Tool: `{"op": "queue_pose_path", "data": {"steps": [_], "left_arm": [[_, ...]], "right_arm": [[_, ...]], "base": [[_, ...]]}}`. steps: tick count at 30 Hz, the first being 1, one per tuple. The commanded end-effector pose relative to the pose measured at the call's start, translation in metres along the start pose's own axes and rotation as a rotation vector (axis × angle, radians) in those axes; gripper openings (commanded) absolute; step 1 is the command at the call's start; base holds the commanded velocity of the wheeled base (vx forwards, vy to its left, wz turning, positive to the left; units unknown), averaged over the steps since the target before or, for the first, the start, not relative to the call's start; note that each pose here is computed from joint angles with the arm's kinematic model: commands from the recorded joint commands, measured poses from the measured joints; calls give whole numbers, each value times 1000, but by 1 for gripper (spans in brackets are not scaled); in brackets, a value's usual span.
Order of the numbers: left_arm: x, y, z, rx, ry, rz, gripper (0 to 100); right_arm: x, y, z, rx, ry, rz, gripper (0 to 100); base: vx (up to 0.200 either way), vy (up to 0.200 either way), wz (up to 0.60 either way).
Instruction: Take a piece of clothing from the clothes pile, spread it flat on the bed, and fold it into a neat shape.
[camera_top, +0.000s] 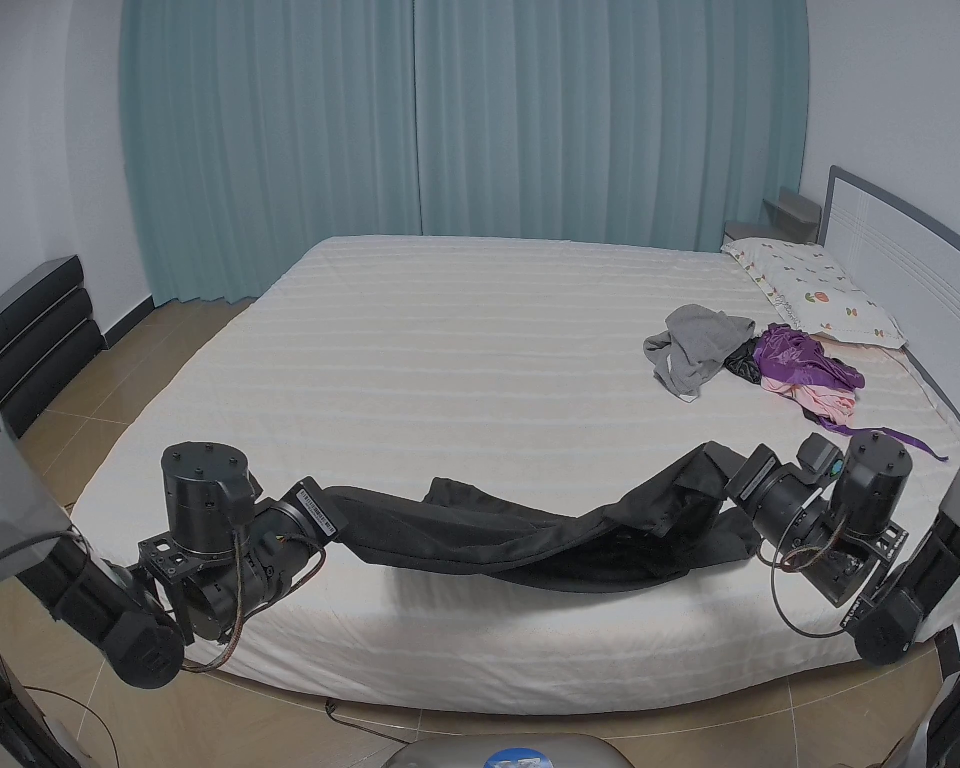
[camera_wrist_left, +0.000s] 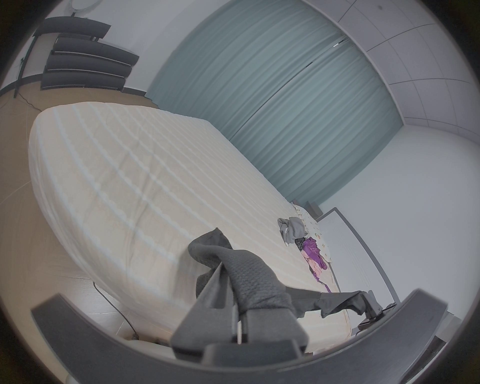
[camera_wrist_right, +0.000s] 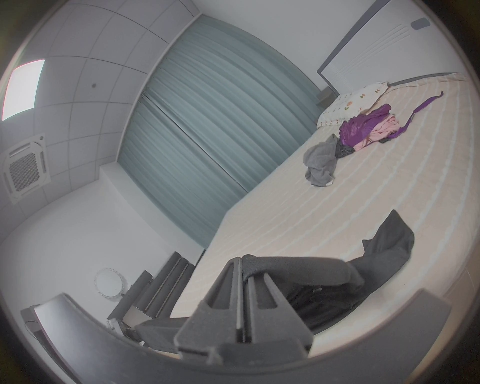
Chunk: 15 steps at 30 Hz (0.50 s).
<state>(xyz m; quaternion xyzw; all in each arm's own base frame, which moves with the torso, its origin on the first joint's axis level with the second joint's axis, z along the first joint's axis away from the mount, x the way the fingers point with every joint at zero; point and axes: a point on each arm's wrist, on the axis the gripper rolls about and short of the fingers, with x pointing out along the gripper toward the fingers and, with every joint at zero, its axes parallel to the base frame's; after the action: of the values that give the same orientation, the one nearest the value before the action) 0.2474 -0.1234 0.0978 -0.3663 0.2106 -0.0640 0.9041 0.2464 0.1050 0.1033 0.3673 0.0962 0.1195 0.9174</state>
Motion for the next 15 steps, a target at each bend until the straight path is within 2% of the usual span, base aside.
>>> {"op": "queue_pose_path", "data": {"steps": [1,2,5,9,15], "left_arm": [[-30,-7,11,12,-38,-44,0],[-35,-8,13,31,-37,-42,0],[-45,-14,21,71,-54,-50,0],[-63,-33,43,80,-136,-93,0],[-70,-60,71,77,-165,-99,0]], "right_arm": [[-32,27,28,10,-98,109,0],[-38,33,34,11,-120,137,0],[-56,54,51,-13,-169,207,0],[-70,80,82,-23,-219,243,0],[-80,111,124,-15,-308,278,0]], "base": [[-200,0,0],[-200,0,0],[0,0,0],[0,0,0],[0,0,0]]}}
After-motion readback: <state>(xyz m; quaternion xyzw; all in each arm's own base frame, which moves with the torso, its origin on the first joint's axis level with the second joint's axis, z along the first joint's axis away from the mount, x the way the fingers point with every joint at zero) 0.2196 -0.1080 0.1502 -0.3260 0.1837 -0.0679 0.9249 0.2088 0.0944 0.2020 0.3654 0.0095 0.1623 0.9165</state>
